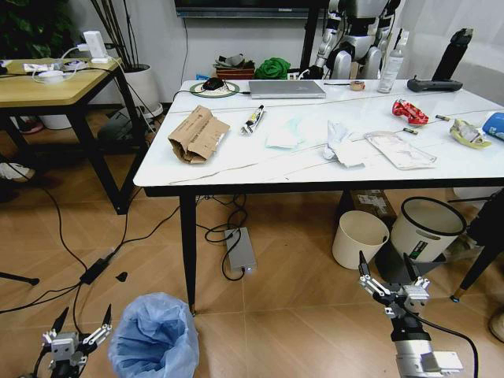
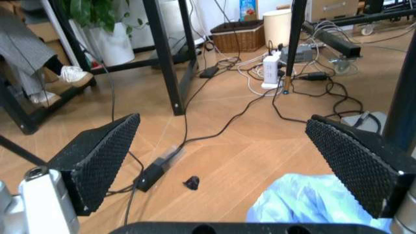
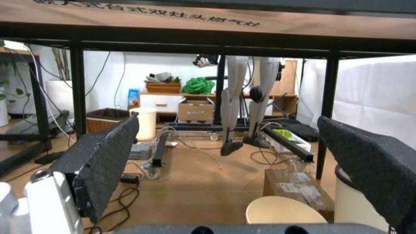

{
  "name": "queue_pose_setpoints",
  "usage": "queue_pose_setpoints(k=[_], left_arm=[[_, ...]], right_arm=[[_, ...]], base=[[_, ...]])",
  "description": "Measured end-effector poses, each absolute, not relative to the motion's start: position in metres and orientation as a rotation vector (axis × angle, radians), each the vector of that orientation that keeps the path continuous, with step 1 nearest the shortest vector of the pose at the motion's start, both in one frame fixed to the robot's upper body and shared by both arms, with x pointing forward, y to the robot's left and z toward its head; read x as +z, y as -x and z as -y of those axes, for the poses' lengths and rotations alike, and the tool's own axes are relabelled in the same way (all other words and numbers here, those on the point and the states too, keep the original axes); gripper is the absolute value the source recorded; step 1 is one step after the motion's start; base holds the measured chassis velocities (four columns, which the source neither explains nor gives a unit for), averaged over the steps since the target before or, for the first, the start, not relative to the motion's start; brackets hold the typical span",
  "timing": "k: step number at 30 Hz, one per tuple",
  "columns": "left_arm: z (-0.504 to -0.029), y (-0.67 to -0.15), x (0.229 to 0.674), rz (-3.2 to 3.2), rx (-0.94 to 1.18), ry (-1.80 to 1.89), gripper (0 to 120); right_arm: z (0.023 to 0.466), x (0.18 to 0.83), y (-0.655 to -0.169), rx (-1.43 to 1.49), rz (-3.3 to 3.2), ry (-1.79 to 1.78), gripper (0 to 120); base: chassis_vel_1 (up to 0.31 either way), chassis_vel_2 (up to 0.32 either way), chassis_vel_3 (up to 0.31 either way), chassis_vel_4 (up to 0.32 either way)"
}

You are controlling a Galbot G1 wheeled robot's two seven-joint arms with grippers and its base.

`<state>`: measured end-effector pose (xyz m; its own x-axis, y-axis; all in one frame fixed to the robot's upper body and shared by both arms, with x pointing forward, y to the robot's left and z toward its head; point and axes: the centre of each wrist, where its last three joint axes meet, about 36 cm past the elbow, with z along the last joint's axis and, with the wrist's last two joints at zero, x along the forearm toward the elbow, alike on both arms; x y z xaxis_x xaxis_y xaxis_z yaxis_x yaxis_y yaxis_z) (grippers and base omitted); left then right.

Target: Pick up the trash bin and place the trash from the table into it.

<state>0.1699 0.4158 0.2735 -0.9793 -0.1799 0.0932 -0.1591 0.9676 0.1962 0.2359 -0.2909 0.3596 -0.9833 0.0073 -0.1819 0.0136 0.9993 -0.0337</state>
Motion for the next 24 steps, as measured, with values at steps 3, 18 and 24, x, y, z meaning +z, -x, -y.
queue_pose_setpoints(k=[3, 18, 24], left_arm=[[-0.415, -0.169, 0.272, 3.009, -0.283, -0.259, 100], [-0.407, -0.177, 0.279, 2.918, -0.314, -0.302, 100], [-0.390, -0.191, 0.282, 2.766, -0.207, -0.425, 100]], right_arm=[[0.291, 0.360, -0.236, -0.051, -2.958, -0.015, 100], [0.291, 0.357, -0.237, -0.039, -2.963, -0.020, 100], [0.290, 0.354, -0.237, -0.031, -2.967, -0.017, 100]], base=[[0.000, 0.000, 0.000, 0.000], [0.000, 0.000, 0.000, 0.000], [0.000, 0.000, 0.000, 0.000]])
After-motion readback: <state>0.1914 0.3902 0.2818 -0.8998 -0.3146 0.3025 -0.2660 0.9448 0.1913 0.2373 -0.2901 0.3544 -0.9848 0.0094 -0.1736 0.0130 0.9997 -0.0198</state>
